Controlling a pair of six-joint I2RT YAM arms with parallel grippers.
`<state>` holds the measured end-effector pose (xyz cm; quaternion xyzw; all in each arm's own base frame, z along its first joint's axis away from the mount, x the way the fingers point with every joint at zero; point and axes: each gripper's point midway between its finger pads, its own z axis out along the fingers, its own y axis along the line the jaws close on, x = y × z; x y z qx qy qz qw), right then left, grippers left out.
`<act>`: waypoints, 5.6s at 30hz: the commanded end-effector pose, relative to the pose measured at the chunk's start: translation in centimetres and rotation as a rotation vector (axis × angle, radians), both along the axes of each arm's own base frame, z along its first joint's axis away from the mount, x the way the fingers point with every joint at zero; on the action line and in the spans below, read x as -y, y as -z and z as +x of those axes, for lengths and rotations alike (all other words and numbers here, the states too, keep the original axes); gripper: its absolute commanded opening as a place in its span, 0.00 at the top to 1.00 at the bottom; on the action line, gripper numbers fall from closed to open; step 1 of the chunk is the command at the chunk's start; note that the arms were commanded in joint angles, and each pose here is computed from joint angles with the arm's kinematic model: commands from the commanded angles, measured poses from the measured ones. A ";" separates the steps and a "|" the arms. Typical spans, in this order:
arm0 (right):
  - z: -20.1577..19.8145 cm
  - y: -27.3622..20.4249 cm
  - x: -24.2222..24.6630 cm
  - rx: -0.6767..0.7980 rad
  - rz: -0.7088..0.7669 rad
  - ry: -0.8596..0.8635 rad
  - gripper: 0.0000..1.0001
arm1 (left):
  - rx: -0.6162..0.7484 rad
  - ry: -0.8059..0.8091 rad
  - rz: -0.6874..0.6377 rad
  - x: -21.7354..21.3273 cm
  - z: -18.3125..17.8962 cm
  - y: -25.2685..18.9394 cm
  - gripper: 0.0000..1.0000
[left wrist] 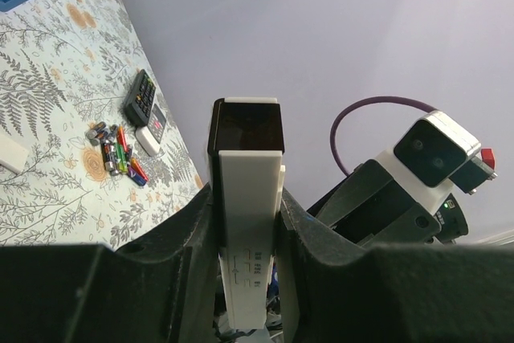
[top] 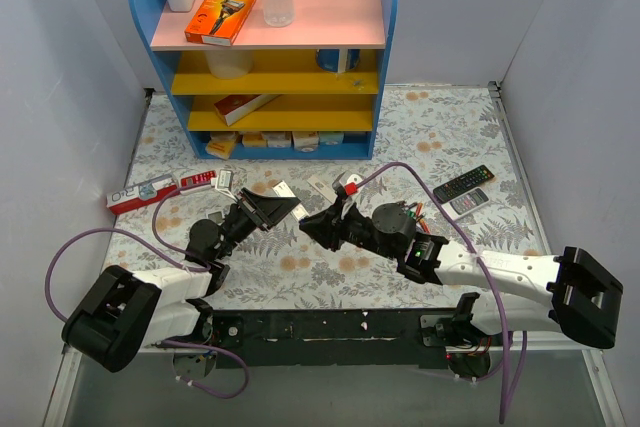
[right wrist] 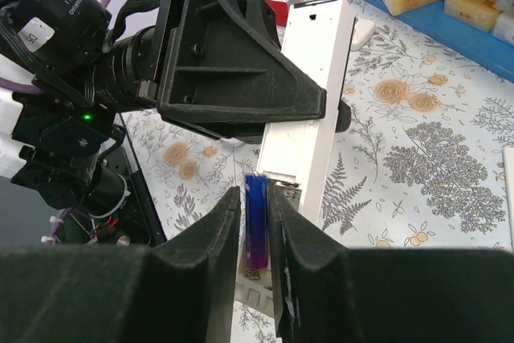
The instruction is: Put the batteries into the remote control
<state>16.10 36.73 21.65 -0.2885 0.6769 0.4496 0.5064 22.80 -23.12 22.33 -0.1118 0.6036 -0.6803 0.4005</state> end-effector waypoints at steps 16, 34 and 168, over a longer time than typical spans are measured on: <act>0.2 0.8 0.8 0.018 -0.035 0.019 0.57 | 0.115 -0.010 -0.080 -0.5 -0.6 -3.9 1.00; 0.7 -3.0 1.2 0.128 -0.054 0.022 0.36 | 0.149 0.057 0.003 0.4 -1.6 -3.0 1.00; 11.0 10.6 22.1 -0.433 -0.555 0.530 0.32 | 0.171 -0.044 0.393 -0.7 -0.5 0.7 1.00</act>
